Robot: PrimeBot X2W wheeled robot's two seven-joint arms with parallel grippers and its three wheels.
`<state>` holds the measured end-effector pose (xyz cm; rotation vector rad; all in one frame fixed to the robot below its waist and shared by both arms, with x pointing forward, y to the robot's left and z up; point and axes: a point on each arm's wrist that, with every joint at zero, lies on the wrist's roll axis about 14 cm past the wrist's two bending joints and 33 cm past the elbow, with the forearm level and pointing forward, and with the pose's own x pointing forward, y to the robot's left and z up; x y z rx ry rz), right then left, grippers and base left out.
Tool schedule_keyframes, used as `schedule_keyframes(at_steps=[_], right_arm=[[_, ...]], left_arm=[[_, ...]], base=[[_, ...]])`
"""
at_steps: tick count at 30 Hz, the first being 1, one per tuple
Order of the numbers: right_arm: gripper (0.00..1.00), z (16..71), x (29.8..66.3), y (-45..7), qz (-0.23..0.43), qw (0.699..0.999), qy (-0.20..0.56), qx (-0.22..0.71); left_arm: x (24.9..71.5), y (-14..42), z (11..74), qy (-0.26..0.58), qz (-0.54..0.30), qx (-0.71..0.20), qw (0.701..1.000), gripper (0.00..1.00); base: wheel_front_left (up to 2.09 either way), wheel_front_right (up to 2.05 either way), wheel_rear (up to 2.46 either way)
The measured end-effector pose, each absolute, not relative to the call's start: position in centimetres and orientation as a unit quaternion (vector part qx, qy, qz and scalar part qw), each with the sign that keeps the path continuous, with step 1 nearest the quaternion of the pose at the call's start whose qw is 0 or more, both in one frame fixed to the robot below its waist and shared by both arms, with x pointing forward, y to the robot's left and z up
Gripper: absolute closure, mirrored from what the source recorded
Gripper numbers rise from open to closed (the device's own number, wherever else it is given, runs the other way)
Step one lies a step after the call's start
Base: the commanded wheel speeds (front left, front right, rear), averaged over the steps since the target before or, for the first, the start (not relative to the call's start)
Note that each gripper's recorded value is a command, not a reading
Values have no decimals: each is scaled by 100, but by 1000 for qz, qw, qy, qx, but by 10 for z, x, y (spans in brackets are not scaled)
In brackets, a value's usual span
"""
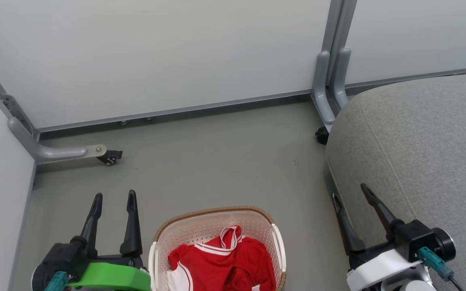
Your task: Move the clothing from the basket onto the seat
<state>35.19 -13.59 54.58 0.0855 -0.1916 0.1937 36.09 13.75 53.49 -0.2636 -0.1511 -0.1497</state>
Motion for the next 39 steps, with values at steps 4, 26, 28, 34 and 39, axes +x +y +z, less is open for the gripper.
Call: schedule_keyframes(at_steps=[4,26,28,34,39], right_arm=[[0,549,351,-135,98,989,-102,30],[0,549,349,-132,104,989,-107,8],[0,550,349,-133,104,989,-108,8],[0,550,348,-133,102,989,-109,10],[0,549,348,-134,100,989,-107,12]], left_arm=[[360,136,536,-78,-77,-117,987,0],[356,133,531,-75,-82,-91,990,0],[356,133,531,-76,-82,-92,990,0],[356,132,531,-76,-83,-91,989,0],[357,129,529,-72,-87,-92,989,0]], base=[[0,0,0],[0,0,0],[0,0,0],[0,0,0],[0,0,0]])
